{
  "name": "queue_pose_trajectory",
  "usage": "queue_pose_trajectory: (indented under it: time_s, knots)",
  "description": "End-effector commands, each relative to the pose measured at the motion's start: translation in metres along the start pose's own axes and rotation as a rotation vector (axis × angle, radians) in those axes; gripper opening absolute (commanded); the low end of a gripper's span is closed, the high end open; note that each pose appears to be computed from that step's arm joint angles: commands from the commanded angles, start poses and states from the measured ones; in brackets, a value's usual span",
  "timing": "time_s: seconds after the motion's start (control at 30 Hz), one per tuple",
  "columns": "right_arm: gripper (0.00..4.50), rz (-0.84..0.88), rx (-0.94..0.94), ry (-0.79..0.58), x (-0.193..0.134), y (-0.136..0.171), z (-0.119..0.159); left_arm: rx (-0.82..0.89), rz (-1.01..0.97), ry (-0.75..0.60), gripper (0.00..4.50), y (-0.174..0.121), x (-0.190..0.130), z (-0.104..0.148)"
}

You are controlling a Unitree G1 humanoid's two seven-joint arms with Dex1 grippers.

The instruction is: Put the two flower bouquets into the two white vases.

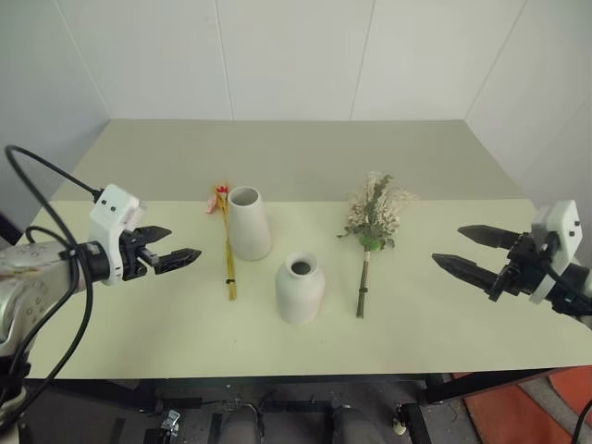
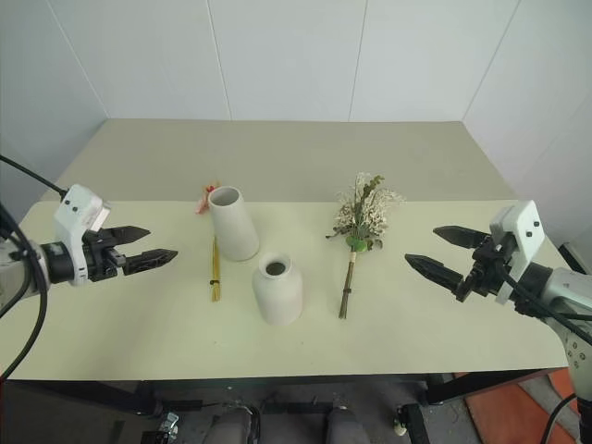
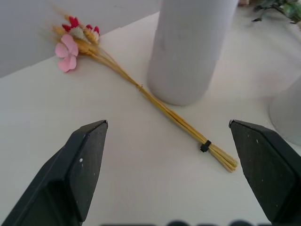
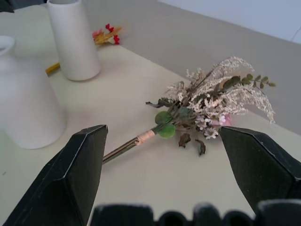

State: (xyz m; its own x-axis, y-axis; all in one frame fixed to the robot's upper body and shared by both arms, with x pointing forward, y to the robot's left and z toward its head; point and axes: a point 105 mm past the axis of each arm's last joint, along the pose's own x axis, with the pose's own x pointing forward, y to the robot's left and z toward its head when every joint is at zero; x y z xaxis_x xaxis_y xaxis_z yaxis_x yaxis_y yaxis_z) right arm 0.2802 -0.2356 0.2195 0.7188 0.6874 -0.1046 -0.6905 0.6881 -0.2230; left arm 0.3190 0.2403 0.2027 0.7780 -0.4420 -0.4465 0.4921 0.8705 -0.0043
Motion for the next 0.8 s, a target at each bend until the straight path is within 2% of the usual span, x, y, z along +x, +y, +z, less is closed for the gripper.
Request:
queue_pose_trajectory:
  time_s: [0.03, 0.23, 0.47, 0.8]
  knots:
    - [4.49, 0.040, -0.060, -0.037, 0.001, 0.003, 0.015, -0.077, 0.046, 0.093, 4.50, 0.000, 0.007, -0.003]
    - [4.49, 0.069, -0.078, -0.052, 0.002, 0.004, 0.019, -0.079, 0.018, 0.185, 4.50, -0.020, 0.033, -0.011]
    - [4.49, 0.194, -0.109, -0.077, -0.004, 0.013, 0.034, -0.090, 0.144, 0.289, 4.50, -0.017, 0.065, -0.023]
    - [4.49, 0.324, -0.129, -0.095, -0.015, 0.021, 0.051, -0.134, 0.166, 0.293, 4.50, -0.020, 0.092, -0.027]
